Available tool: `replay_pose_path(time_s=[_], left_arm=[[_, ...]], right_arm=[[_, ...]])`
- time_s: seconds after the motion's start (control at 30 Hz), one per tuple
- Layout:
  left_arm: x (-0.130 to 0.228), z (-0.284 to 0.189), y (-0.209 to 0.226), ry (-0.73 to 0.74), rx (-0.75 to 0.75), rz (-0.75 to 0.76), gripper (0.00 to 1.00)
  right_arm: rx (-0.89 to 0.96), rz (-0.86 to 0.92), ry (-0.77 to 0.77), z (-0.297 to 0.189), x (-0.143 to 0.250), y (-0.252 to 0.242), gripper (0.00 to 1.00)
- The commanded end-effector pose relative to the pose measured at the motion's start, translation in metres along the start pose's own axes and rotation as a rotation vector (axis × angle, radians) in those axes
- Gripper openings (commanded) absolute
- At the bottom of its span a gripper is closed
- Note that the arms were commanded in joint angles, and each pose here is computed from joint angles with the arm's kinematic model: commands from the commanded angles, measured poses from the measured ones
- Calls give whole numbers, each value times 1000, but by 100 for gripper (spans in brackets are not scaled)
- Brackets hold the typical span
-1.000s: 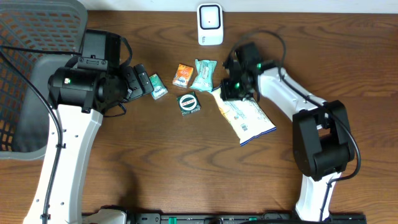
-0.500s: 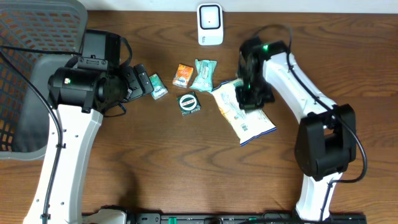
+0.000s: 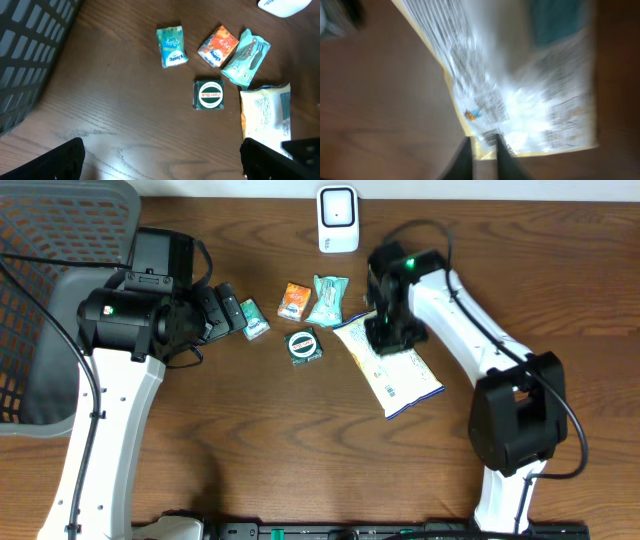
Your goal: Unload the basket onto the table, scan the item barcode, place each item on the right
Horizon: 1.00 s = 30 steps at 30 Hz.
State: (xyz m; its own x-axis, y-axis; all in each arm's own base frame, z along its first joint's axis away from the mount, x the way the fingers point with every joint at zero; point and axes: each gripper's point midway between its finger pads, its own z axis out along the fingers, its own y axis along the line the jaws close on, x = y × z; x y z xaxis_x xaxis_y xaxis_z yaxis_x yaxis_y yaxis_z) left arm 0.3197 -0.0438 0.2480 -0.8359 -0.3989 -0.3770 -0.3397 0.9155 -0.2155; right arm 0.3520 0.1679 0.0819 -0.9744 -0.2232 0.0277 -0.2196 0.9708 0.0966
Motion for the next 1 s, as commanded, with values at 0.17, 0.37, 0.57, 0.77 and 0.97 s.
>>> replay_pose_path(time_s=[0.17,0.37,0.57,0.77,0.97], left_arm=[[-3,-4,1,-15,-4,4,98],[-3,-4,1,-15,-4,4,98],[-3,-4,1,-15,-4,4,98],[-3,-4,1,-15,-4,4,98],[-3,-4,1,-15,-4,4,98]], right_arm=[[-77,-17,-197,-14,-49,-16,11],[-131,-64,-216,37,-53,2,13],[-115,-27,-234,42,-57,-1,17],[-105,38,-229,-15,-67,-27,29],[-110,-26,-199,-22,-58,-66,55]])
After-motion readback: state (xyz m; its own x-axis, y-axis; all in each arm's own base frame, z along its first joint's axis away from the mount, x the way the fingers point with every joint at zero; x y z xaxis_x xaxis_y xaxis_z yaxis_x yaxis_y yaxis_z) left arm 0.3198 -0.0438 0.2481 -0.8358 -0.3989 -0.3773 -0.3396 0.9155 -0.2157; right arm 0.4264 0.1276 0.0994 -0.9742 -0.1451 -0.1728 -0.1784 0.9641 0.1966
